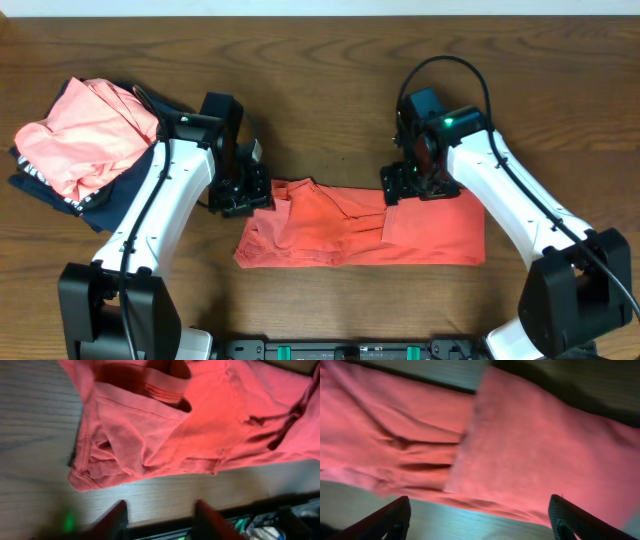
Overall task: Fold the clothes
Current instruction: 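Grasp the strip's right end with the right gripper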
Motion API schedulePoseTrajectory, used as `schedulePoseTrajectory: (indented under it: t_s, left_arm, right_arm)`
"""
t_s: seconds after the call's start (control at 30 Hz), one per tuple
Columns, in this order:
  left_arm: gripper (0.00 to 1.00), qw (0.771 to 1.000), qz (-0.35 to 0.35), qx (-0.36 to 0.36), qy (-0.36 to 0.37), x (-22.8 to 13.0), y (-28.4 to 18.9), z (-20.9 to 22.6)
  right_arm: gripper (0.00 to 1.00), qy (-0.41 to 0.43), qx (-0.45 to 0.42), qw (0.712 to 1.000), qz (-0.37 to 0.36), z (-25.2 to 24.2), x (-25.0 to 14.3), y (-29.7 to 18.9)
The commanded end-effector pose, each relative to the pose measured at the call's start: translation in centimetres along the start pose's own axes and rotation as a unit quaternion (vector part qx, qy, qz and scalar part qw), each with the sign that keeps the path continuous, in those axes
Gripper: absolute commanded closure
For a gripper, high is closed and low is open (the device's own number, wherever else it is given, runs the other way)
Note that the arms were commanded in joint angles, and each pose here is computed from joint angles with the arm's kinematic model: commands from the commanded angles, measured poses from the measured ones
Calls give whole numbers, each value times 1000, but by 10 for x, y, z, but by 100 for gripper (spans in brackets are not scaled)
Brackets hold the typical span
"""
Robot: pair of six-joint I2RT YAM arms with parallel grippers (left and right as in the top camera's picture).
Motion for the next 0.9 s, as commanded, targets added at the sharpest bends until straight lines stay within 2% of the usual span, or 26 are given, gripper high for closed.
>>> schedulePoseTrajectory:
  t_s: [0.0, 0.13, 0.27, 0.47, 0.6, 0.87]
  left_arm:
    - [42, 998, -12, 60, 3, 4, 1, 20]
    - [24, 994, -45, 97, 9, 18, 1, 31]
    - [16, 993, -71, 90, 15, 31, 12, 31]
    - [15, 995, -53, 82, 12, 41, 35, 33]
    - [15, 996, -25, 88, 5, 40, 51, 39]
    - [15, 996, -17, 90, 2, 39, 55, 40]
  right_arm:
    - [11, 44, -77, 996, -10, -40, 4, -2]
    - [10, 75, -105, 992, -3, -68, 3, -6]
    - [10, 100, -107, 989, 9, -85, 0, -8]
    - [9, 113, -102, 988, 25, -93, -6, -8]
    - [13, 58, -16, 997, 42, -61, -8, -5]
    - [15, 55, -14, 998, 20, -17, -8, 11]
Point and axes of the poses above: each gripper's point midway between its finger pads, its own y axis out along the fingers, its own z axis along the line the jaws close on, x = y × z, the point moved 2 cm from there along -y, back along the fingers, and after that the axes turned 3 degrees about y, right-handed, at the moved point
